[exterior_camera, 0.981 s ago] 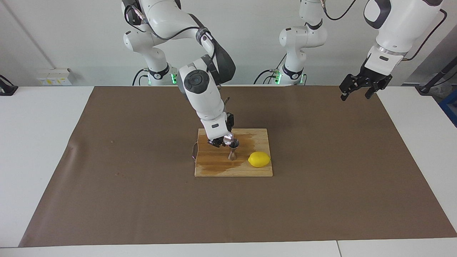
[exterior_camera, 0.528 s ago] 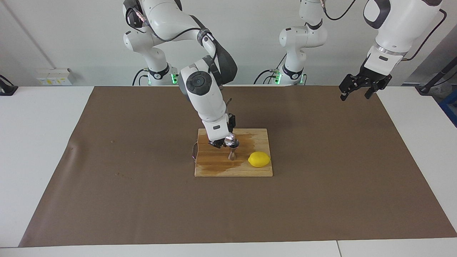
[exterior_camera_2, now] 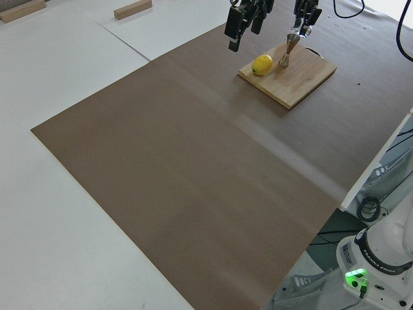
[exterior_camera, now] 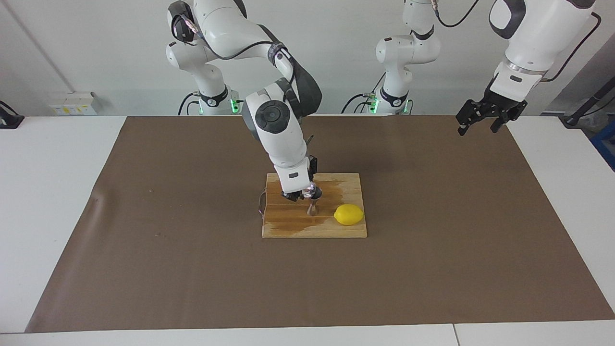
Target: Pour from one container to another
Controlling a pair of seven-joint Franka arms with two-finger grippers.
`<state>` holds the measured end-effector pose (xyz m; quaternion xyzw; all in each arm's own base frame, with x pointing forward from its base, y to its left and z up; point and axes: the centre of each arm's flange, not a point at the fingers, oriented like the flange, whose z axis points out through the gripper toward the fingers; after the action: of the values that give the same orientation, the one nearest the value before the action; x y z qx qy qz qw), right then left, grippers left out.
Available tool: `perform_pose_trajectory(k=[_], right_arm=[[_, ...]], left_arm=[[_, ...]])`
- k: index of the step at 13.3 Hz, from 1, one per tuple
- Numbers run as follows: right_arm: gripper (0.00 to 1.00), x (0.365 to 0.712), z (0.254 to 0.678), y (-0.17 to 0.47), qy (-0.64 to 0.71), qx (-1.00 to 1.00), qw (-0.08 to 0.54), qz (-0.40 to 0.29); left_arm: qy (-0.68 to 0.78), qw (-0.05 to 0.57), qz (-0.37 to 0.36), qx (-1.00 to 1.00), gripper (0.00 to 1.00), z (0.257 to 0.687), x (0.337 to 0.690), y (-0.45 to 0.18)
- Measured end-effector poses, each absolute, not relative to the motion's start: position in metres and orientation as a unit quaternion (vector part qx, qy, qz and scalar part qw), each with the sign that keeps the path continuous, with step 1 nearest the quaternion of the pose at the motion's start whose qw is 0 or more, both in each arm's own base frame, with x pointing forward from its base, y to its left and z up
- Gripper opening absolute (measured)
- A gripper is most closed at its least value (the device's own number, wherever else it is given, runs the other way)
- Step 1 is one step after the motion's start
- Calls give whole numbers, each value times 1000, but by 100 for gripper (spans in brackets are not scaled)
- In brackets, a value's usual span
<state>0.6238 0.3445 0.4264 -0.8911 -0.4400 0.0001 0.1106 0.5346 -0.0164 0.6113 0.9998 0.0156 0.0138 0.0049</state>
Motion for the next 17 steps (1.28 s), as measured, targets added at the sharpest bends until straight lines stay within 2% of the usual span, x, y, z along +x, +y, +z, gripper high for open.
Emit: perform_pose_trajectory(k=[17], right_arm=[[48,626,434,352,-434,-894,108,8]], left_arm=[[50,5,9,999,100,607,534,-19]])
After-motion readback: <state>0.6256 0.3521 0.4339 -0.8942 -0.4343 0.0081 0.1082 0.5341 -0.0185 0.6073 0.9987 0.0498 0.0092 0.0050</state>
